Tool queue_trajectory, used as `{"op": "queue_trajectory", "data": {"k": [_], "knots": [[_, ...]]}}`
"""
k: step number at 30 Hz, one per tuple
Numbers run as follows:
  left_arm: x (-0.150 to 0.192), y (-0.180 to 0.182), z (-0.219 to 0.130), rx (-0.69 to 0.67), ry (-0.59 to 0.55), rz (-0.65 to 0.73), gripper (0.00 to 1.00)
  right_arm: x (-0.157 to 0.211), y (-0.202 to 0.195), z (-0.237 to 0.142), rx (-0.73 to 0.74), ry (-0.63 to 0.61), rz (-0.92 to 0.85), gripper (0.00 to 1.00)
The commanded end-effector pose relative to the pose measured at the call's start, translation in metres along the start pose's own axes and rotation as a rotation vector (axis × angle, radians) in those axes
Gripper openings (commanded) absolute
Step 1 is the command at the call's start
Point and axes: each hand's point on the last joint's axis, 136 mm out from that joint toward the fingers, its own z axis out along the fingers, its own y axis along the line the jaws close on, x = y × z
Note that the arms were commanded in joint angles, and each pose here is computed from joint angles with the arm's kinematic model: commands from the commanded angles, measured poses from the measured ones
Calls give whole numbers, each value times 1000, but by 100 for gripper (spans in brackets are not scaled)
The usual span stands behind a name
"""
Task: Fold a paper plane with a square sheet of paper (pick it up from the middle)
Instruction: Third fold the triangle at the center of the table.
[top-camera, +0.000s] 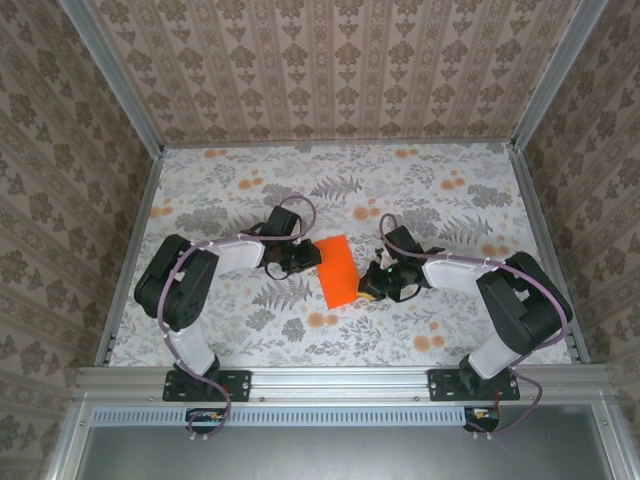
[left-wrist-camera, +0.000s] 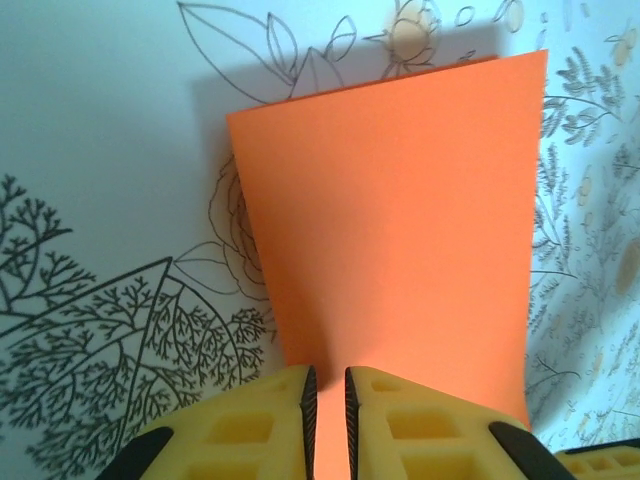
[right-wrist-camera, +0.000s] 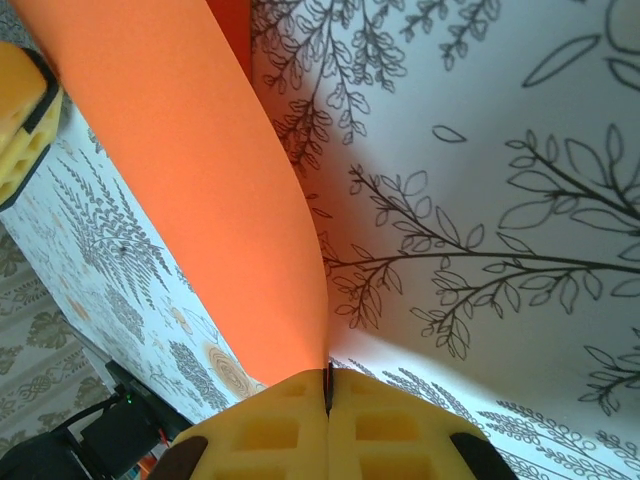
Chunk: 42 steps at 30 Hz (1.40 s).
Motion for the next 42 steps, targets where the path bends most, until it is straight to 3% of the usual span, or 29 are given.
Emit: {"op": "queue_trajectory", "data": {"k": [1, 12, 27, 42], "knots": [[-2, -2, 5, 1, 22, 24, 17, 2, 3, -1, 15, 9, -6, 0], [8, 19, 15, -79, 78, 7, 14, -3, 27, 2, -14, 23, -51, 1], [10, 20, 13, -102, 92, 16, 12, -20, 67, 26, -79, 21, -121, 1], [-15, -29, -20, 25, -10, 97, 13, -32, 62, 50, -63, 14, -117, 1]]}}
